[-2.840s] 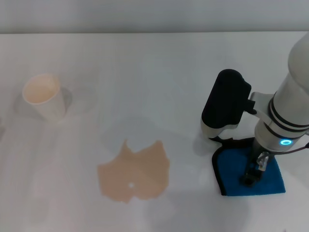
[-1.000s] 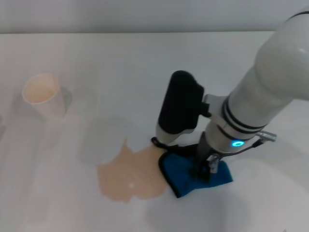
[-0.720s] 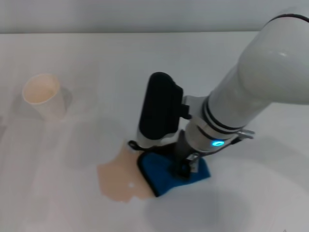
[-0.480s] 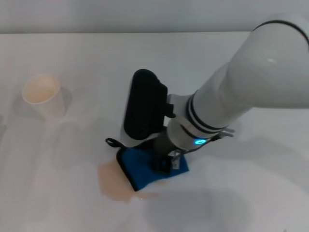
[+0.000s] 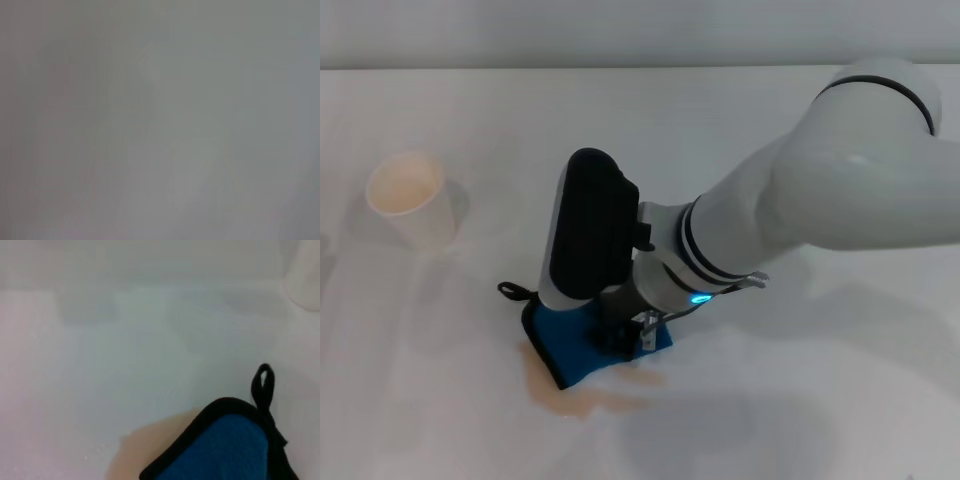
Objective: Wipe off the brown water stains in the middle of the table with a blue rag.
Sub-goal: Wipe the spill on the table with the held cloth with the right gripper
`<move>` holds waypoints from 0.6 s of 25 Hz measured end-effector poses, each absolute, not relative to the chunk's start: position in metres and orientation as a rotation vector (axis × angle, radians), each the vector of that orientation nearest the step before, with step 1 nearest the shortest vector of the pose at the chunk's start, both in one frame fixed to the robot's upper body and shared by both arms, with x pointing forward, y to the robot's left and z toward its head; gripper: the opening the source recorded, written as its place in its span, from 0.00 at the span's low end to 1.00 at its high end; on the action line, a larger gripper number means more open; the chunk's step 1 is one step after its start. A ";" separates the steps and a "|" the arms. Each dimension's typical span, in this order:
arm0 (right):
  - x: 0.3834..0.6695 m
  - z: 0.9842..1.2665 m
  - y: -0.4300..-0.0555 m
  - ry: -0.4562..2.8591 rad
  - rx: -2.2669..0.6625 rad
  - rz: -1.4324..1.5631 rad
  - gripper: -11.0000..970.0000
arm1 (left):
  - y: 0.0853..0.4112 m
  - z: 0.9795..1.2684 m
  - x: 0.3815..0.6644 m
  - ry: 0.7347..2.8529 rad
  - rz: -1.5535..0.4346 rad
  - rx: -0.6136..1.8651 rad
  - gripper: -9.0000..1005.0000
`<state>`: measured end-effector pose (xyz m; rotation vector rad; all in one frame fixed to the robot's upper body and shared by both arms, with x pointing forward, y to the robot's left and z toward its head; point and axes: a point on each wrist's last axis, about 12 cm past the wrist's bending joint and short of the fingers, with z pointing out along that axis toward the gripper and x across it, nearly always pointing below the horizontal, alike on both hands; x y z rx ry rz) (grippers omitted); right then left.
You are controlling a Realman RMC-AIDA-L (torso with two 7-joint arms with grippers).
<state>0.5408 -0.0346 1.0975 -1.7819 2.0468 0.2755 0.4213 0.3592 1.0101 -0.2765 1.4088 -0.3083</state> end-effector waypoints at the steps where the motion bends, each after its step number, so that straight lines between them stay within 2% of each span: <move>1: 0.540 1.098 -0.034 2.040 -1.788 0.278 0.12 | 0.359 1.010 0.422 1.412 -0.307 -0.278 0.86; 15: 0.518 1.083 -0.029 1.982 -1.882 0.354 0.12 | 0.359 1.010 0.425 1.415 -0.311 -0.275 0.86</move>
